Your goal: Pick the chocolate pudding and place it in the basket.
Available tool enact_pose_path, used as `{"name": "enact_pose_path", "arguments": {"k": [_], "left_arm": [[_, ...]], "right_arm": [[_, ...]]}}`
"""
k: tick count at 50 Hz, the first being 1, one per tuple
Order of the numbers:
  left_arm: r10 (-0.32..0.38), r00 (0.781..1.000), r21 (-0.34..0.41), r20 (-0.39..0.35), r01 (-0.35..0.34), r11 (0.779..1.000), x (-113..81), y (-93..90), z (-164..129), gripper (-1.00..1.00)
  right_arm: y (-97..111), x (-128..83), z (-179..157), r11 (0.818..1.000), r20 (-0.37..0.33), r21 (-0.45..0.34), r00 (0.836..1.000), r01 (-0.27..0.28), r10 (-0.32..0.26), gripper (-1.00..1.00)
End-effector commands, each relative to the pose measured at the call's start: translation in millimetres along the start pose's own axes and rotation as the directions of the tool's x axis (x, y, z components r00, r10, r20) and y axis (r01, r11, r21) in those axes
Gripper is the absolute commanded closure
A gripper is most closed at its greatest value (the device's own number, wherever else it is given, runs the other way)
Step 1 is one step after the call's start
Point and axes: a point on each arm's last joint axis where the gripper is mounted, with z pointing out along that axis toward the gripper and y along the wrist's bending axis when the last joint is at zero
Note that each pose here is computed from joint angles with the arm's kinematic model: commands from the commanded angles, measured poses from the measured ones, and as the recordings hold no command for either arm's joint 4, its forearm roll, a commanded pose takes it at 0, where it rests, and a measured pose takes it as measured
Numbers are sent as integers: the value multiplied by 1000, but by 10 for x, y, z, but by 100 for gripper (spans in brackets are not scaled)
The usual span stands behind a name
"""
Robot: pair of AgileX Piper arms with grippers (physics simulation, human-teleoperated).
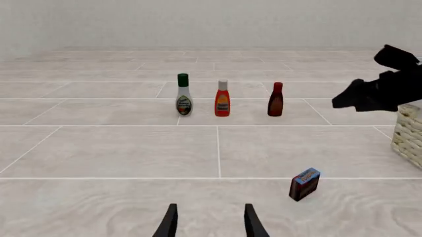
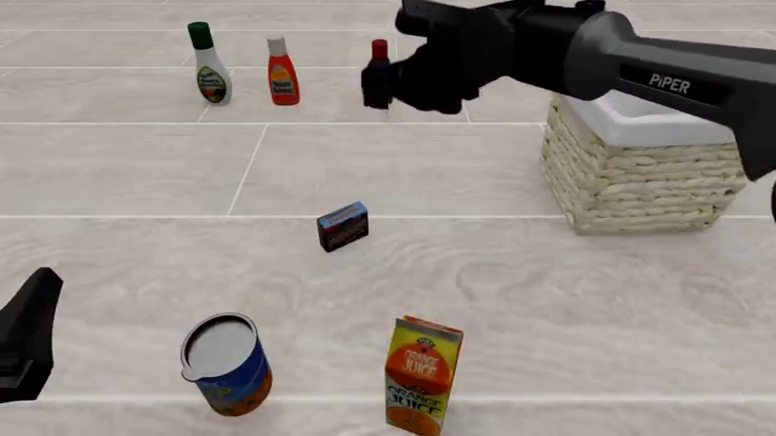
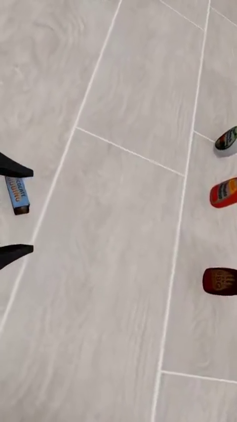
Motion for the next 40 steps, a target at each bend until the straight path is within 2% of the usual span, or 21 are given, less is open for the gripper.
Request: {"name": "enact_pose_path", "arguments": {"k": [1, 3, 9, 10, 12, 17, 19, 23, 26, 33, 34, 35, 36, 37, 39, 40], "left_arm": [[0, 1000, 0, 0, 0, 1000, 0, 0, 0, -100], [0, 1000, 0, 0, 0, 1000, 0, 0, 0, -100], [0, 1000, 0, 0, 0, 1000, 0, 0, 0, -100], [0, 1000, 0, 0, 0, 1000, 0, 0, 0, -100], [0, 1000, 0, 0, 0, 1000, 0, 0, 0, -100], [0, 1000, 0, 0, 0, 1000, 0, 0, 0, -100], [0, 1000, 0, 0, 0, 1000, 0, 0, 0, -100], [0, 1000, 0, 0, 0, 1000, 0, 0, 0, -100], [0, 1000, 0, 0, 0, 1000, 0, 0, 0, -100], [0, 1000, 0, 0, 0, 1000, 0, 0, 0, -100], [0, 1000, 0, 0, 0, 1000, 0, 0, 0, -100], [0, 1000, 0, 0, 0, 1000, 0, 0, 0, -100], [0, 1000, 0, 0, 0, 1000, 0, 0, 0, -100], [0, 1000, 0, 0, 0, 1000, 0, 0, 0, -100], [0, 1000, 0, 0, 0, 1000, 0, 0, 0, -100], [0, 1000, 0, 0, 0, 1000, 0, 0, 0, -100]], "right_arm": [[-21, -103, 24, 996, -50, 30, 995, -80, 82, -100], [0, -90, 62, 994, -63, 33, 992, -107, 109, -100], [53, -56, 147, 990, -98, 42, 986, -133, 137, -100], [100, -13, 192, 987, -117, 44, 980, -154, 158, -100], [51, -30, 196, 986, -114, 53, 980, -161, 166, -100], [165, 47, 284, 972, -148, 62, 961, -228, 235, -100], [138, 44, 293, 967, -152, 72, 955, -245, 253, -100], [-31, 54, 338, 947, -161, 119, 935, -299, 316, -100], [-67, 81, 373, 929, -169, 143, 916, -343, 364, -100], [-234, 35, 357, 902, -151, 176, 894, -395, 421, -100], [-222, 69, 377, 891, -155, 183, 883, -416, 444, -100], [-255, 73, 374, 885, -152, 190, 878, -425, 454, -100], [-351, 88, 379, 870, -147, 209, 866, -446, 479, -100], [-351, 89, 378, 870, -147, 209, 866, -446, 479, -100], [-385, 110, 396, 858, -145, 221, 854, -465, 500, -100], [-421, 86, 389, 857, -138, 221, 855, -465, 499, -100]]}}
